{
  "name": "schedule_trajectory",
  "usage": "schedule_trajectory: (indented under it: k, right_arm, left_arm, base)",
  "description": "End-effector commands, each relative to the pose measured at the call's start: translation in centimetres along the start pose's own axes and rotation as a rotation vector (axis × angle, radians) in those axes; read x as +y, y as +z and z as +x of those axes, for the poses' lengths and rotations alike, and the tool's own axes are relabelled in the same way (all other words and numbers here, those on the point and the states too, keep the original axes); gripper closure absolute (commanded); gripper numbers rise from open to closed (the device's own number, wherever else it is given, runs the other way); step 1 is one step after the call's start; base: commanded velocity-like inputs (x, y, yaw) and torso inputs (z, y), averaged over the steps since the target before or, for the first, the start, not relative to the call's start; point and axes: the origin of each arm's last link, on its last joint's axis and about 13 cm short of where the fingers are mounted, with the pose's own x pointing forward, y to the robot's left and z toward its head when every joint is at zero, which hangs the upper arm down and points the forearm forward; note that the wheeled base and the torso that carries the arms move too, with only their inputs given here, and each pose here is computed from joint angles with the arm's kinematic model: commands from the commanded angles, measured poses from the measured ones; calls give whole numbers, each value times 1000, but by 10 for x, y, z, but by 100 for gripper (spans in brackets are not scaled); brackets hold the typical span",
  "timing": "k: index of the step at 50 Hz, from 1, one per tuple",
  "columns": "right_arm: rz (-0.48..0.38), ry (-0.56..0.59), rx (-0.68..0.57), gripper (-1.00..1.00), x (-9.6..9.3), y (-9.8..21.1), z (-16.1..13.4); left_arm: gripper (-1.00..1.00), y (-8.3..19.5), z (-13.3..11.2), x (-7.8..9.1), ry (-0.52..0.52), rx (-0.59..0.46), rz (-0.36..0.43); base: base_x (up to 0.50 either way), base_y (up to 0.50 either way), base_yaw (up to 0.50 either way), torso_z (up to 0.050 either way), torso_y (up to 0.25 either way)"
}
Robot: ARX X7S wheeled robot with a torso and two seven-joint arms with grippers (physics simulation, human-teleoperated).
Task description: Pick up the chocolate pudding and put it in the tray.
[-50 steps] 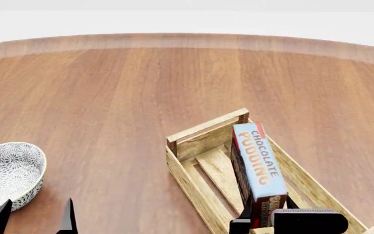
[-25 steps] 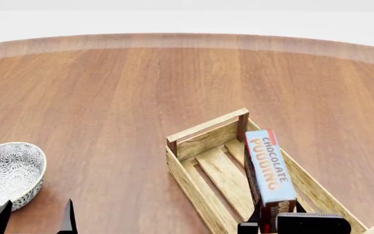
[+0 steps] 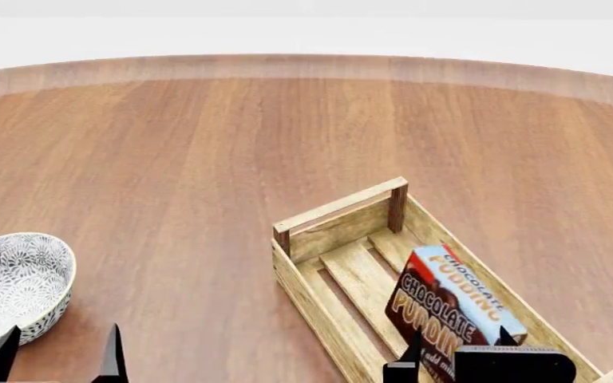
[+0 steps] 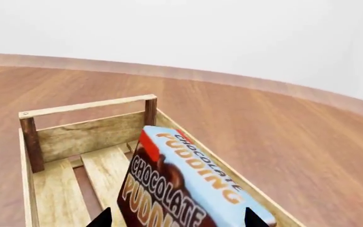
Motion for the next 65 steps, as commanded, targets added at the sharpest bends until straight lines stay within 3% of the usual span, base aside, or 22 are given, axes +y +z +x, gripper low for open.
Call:
schedule_trajectory:
  k: [1,17,21,49,65]
  right_arm:
    - [-10,-3,-3,-100,0,2,-1]
    - [-4,-4,-1,-100,-1,1,-2]
    - [58,2,-51,-100,-2,12,-7]
    - [73,63,-276,-100,3,68,-47]
    - [57,84,-362,-100,6,82,-69]
  left_arm:
    - [-100,2,0,0,-2,-6,1]
    - [-100,3,0,-1,-6,-7,-1]
    - [-100,7,-2,-2,-7,-18,-1]
    - [-100,37,-14,-3,-13,-110,11]
    - [-100,43,-20,-3,-21,-134,7]
  base:
    - [0,0,0,0,0]
    - [0,0,0,0,0]
    - [0,0,0,0,0]
    - [0,0,0,0,0]
    - [0,0,0,0,0]
